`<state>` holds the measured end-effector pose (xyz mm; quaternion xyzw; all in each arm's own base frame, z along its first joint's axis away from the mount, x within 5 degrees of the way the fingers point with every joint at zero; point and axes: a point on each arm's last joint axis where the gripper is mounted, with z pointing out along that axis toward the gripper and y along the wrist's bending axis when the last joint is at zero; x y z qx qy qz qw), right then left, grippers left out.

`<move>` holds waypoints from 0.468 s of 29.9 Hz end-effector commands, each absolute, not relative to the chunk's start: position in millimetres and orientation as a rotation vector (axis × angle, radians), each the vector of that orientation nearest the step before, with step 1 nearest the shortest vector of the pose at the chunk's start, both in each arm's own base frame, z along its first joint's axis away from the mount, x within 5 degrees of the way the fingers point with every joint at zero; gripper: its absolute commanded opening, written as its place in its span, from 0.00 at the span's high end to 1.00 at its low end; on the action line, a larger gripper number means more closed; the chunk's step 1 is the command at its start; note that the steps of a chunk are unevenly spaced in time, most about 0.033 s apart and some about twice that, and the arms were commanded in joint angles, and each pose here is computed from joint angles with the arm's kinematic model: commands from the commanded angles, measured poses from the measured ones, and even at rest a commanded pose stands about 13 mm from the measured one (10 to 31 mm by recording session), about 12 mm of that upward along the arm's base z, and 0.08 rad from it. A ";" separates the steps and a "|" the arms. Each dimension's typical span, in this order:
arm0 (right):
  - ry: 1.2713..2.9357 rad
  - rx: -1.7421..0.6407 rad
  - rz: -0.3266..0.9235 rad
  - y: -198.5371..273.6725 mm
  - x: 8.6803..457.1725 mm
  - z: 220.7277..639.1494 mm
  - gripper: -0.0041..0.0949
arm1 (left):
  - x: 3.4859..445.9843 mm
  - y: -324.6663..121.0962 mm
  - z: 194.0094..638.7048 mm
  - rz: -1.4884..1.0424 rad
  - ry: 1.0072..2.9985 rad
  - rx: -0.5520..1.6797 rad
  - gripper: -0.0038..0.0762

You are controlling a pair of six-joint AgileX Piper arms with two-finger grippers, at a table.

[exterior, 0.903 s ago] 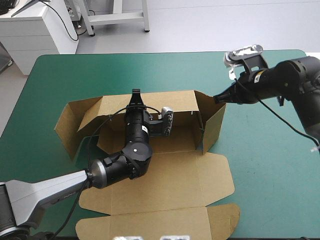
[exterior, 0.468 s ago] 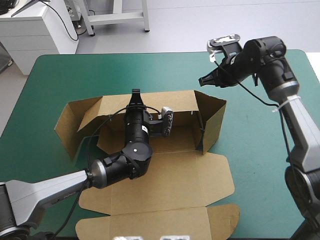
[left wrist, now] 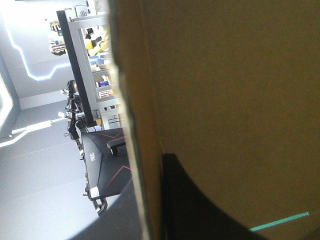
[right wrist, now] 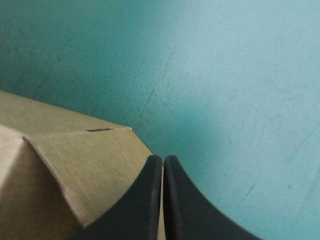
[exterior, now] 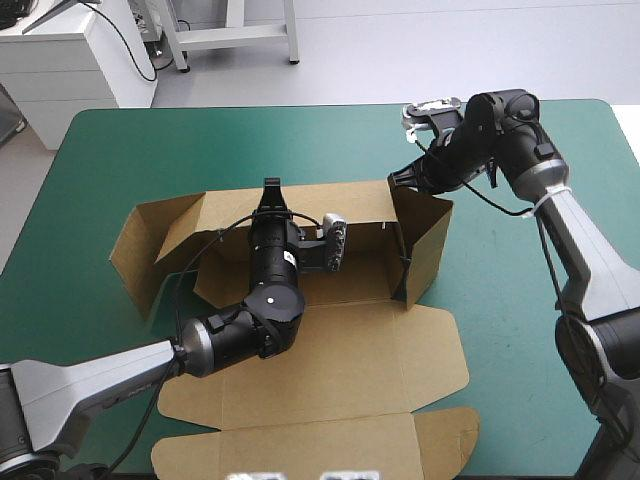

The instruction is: Fold the box

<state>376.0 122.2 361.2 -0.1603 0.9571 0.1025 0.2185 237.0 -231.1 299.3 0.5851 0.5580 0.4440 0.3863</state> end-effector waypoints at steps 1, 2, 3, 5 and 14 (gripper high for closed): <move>2.609 -0.474 0.318 116.7 355.2 378.9 0.96 | 234.3 -225.7 322.3 1.172 1.376 1.413 0.96; 2.614 -0.494 0.319 116.2 352.3 376.4 0.96 | 234.3 -225.8 322.3 1.171 1.375 1.414 0.96; 2.611 -0.506 0.315 115.3 349.3 375.6 0.96 | 234.3 -226.1 322.2 1.167 1.373 1.416 0.96; 2.591 -0.517 0.310 113.3 342.6 376.9 0.96 | 234.3 -226.1 322.2 1.167 1.373 1.416 0.96; 2.464 -0.547 0.370 107.3 304.5 363.6 0.96 | 234.3 -226.1 322.2 1.167 1.373 1.416 0.96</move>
